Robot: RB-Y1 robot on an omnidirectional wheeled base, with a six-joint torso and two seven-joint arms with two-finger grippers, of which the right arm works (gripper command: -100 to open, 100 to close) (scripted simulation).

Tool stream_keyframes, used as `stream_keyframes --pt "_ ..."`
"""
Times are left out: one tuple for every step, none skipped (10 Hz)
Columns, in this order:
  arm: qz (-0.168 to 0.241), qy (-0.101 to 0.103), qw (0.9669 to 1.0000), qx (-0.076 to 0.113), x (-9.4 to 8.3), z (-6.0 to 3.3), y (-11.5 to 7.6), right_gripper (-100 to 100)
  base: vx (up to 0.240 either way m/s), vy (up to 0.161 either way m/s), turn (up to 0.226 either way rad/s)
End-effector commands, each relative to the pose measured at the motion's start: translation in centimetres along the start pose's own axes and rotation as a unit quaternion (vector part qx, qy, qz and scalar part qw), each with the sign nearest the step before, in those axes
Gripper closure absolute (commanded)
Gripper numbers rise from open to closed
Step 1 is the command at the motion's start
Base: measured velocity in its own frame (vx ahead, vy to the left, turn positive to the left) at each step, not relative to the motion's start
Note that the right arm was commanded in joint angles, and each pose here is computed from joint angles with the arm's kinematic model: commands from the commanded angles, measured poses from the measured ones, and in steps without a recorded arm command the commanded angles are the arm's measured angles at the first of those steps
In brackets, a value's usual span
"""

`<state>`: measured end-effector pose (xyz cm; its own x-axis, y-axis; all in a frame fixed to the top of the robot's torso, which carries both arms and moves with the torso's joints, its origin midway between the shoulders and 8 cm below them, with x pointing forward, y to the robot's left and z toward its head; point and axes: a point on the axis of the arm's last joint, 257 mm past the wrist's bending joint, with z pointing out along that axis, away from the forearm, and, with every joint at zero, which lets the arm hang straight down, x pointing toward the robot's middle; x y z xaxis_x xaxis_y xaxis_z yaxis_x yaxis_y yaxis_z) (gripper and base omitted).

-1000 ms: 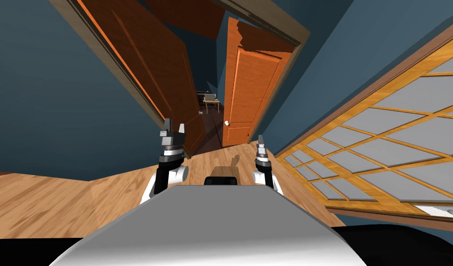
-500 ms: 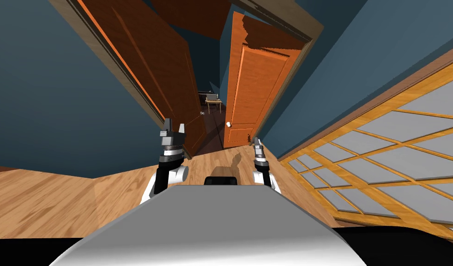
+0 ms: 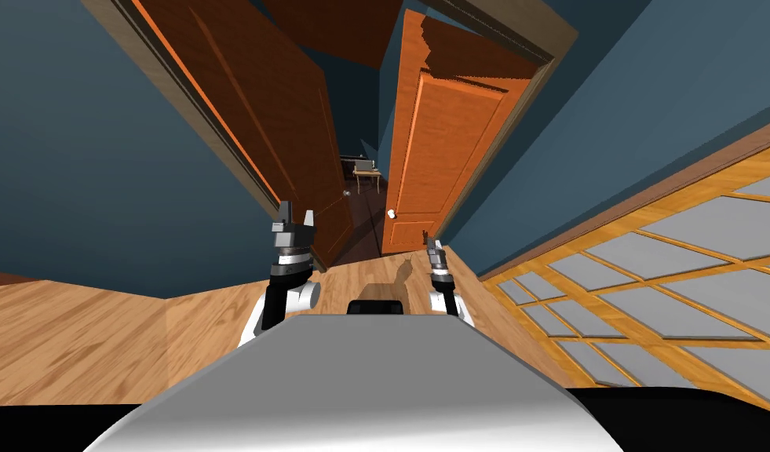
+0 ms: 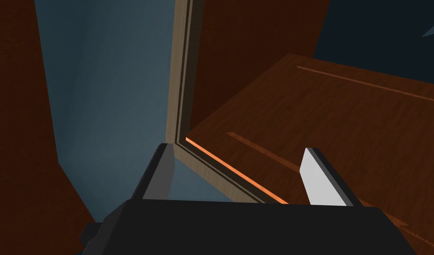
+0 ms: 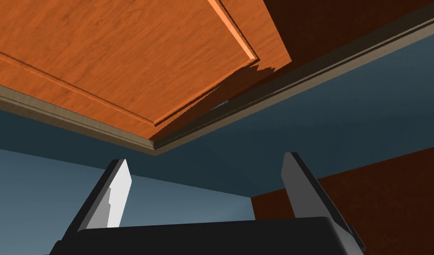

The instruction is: Push the door open

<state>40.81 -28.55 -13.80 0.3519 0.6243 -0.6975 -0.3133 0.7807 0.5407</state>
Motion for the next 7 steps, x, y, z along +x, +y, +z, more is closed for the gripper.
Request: stream_keyframes --pt "-0.027 0.010 0.9996 0.007 1.1 -0.32 -1.1 -100 0.099 -0.020 0.071" --pt "-0.042 0.019 0.9989 0.013 1.8 -0.63 -1.9 -100 0.101 -0.017 0.077" --pt "-0.057 0.026 0.9979 0.018 2.4 -0.88 -2.5 -100 0.103 -0.011 0.085" --pt "-0.071 0.033 0.9966 0.023 3.1 -1.14 -3.2 -100 0.092 -0.013 0.074" --pt "-0.086 0.041 0.9951 0.027 3.7 -1.41 -3.8 -100 0.084 -0.018 0.081" --pt "-0.086 0.041 0.9951 0.027 3.7 -1.41 -3.8 -100 0.060 -0.012 0.020" --pt "-0.100 0.048 0.9933 0.032 4.3 -1.70 -4.5 -100 0.060 -0.004 0.038"
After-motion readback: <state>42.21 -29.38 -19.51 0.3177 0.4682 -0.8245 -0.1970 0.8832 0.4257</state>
